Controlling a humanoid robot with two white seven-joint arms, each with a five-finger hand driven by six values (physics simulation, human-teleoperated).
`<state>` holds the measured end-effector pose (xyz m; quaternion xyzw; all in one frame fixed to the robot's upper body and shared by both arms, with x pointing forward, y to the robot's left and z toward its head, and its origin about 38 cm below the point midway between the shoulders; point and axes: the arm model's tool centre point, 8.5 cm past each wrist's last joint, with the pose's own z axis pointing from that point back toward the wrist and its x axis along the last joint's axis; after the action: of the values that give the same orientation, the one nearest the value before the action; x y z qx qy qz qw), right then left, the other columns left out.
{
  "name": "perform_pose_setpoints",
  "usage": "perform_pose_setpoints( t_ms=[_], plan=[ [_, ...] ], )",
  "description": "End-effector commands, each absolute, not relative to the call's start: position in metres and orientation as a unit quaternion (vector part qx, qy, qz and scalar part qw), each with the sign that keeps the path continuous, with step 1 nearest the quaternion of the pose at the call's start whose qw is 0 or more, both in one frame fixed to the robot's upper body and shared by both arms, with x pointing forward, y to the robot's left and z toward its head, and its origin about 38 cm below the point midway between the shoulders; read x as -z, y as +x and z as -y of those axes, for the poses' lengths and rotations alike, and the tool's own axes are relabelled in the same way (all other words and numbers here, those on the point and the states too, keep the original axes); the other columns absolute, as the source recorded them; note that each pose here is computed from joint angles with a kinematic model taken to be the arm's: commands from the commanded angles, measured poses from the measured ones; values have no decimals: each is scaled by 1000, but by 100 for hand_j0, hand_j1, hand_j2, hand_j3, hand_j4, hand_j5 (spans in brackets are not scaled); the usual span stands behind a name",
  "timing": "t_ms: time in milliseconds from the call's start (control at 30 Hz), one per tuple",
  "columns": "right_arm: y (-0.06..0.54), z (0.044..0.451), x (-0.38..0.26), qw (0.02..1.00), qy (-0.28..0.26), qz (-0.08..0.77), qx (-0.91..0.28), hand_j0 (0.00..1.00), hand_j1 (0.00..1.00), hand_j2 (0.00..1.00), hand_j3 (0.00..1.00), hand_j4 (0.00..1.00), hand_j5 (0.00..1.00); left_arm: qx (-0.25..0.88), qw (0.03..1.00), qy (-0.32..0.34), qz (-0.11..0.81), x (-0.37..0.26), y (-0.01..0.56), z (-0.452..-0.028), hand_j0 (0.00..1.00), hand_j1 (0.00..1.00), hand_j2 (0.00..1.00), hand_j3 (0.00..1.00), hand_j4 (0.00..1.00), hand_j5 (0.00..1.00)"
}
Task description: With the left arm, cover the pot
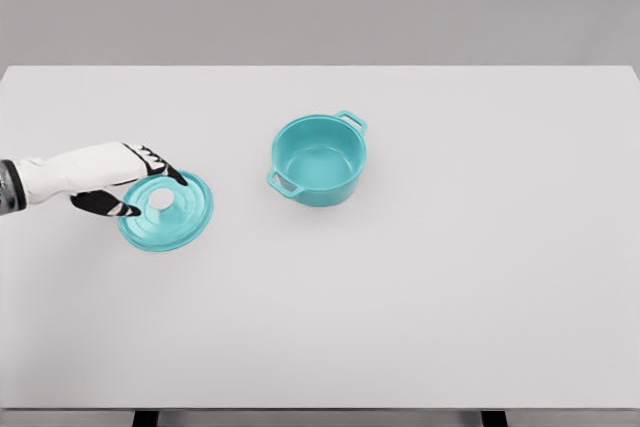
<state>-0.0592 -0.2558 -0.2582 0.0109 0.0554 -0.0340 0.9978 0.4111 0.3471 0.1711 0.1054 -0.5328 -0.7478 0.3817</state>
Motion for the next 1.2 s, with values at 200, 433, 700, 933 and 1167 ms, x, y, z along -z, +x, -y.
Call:
perform_pose_setpoints(
  t_ms=[200, 433, 700, 933, 1167],
  plan=[
    [-59, 256, 258, 998, 11, -56, 34, 100, 100, 100, 100, 100, 100, 742, 392, 95, 536, -153, 416, -336, 76, 76, 76, 76, 76, 76],
    [-59, 256, 258, 998, 11, -56, 34, 100, 100, 100, 100, 100, 100, 741, 404, 98, 527, -145, 418, -341, 75, 75, 75, 75, 75, 75],
    [-59, 256, 258, 998, 11, -56, 34, 100, 100, 100, 100, 100, 100, 740, 402, 94, 530, -144, 418, -337, 70, 70, 70, 70, 70, 70],
    [-59, 256, 258, 998, 11, -56, 34, 100, 100, 100, 100, 100, 100, 741, 403, 94, 529, -143, 417, -338, 65, 65, 65, 65, 65, 65],
    [-59, 256, 258, 998, 11, -56, 34, 100, 100, 100, 100, 100, 100, 740, 405, 94, 529, -142, 416, -339, 55, 55, 55, 55, 55, 55]
  ],
)
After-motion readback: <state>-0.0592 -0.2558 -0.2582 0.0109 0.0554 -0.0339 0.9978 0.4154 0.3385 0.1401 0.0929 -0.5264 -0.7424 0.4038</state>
